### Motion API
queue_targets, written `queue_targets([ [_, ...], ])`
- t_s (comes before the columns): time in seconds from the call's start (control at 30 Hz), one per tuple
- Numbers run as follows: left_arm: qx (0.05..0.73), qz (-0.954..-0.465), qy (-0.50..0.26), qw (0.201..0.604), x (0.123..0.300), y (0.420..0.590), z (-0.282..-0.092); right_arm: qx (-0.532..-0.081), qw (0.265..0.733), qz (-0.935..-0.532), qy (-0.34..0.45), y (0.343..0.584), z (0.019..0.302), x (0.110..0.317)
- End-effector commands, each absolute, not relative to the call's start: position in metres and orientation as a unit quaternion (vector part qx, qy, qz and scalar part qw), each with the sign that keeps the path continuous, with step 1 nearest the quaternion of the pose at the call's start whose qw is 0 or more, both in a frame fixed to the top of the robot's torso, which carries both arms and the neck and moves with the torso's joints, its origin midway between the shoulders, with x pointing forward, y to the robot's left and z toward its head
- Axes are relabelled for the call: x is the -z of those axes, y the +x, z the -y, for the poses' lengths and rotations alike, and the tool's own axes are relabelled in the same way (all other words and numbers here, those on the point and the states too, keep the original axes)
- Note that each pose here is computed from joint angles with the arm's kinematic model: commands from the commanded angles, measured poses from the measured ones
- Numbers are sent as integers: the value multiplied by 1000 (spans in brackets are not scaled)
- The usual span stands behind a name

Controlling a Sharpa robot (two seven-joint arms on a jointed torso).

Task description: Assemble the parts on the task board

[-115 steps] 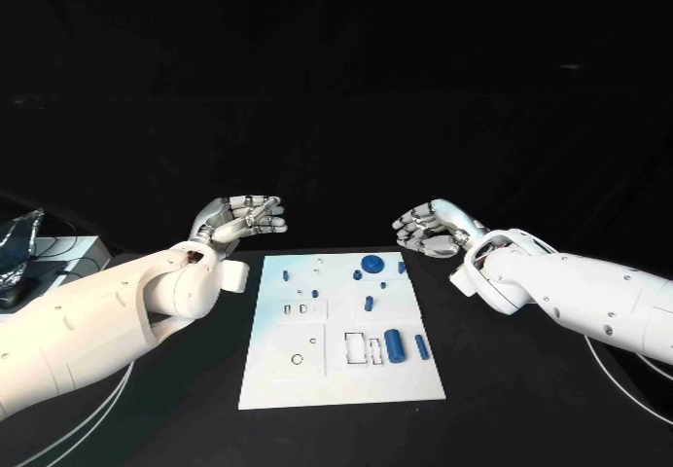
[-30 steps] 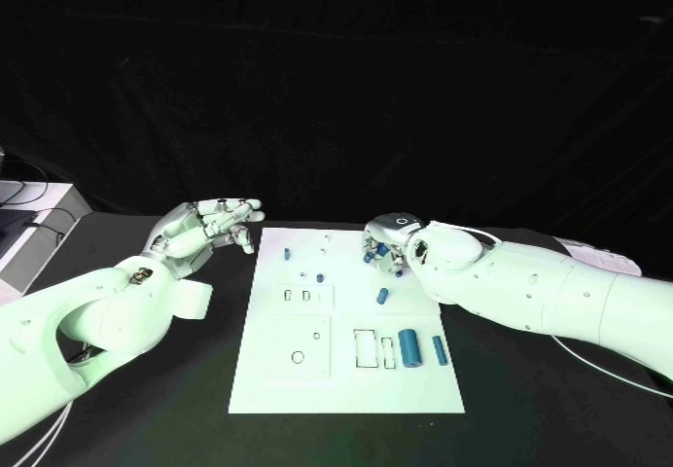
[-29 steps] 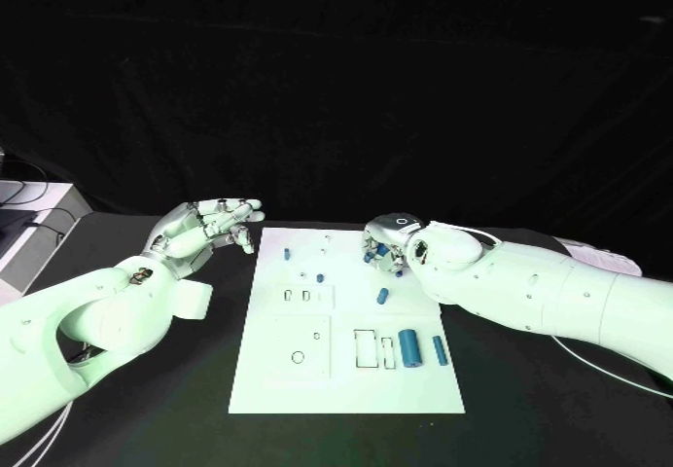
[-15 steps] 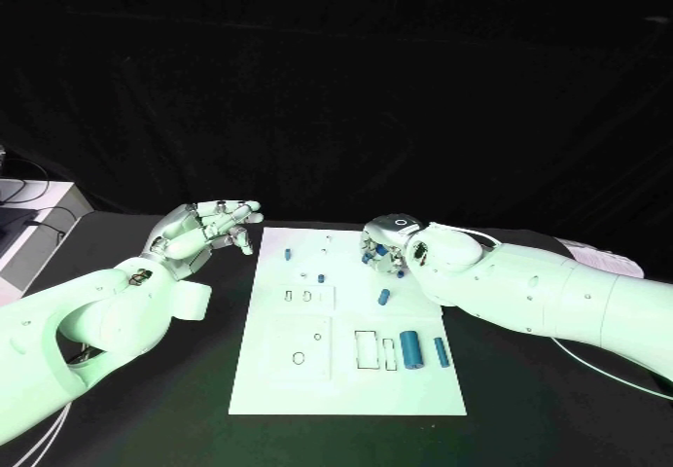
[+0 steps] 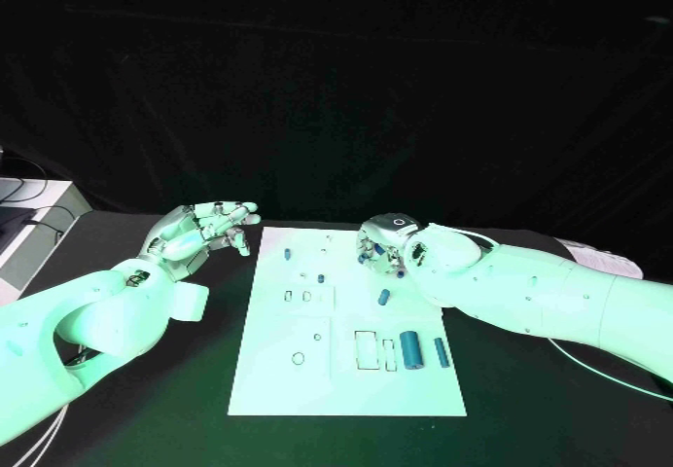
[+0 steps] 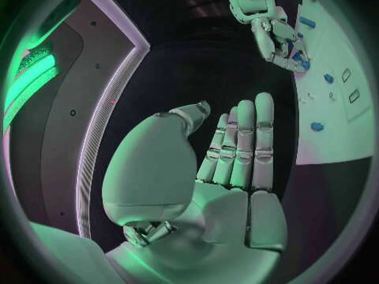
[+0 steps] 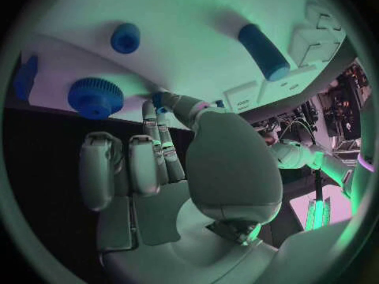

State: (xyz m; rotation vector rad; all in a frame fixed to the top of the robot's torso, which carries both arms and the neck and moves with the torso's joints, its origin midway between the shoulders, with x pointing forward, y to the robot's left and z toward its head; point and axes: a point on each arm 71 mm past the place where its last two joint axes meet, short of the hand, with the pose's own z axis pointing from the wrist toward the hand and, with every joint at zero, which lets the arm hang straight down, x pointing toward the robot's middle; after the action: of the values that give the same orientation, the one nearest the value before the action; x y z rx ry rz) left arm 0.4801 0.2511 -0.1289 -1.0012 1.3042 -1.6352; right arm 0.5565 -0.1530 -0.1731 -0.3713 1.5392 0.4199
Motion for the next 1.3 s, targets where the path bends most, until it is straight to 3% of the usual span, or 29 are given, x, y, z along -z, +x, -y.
queue_targets([
  [0.03,651,-516,-391,396,128,480,-250,-209,696,-668,-161,555,151,168],
  [0.83,650,-516,-391,398,129,482,-250,-203,755,-611,-127,563,126,150],
  [1.3,653,-518,-386,396,129,482,-246,-195,761,-605,-130,570,106,151],
])
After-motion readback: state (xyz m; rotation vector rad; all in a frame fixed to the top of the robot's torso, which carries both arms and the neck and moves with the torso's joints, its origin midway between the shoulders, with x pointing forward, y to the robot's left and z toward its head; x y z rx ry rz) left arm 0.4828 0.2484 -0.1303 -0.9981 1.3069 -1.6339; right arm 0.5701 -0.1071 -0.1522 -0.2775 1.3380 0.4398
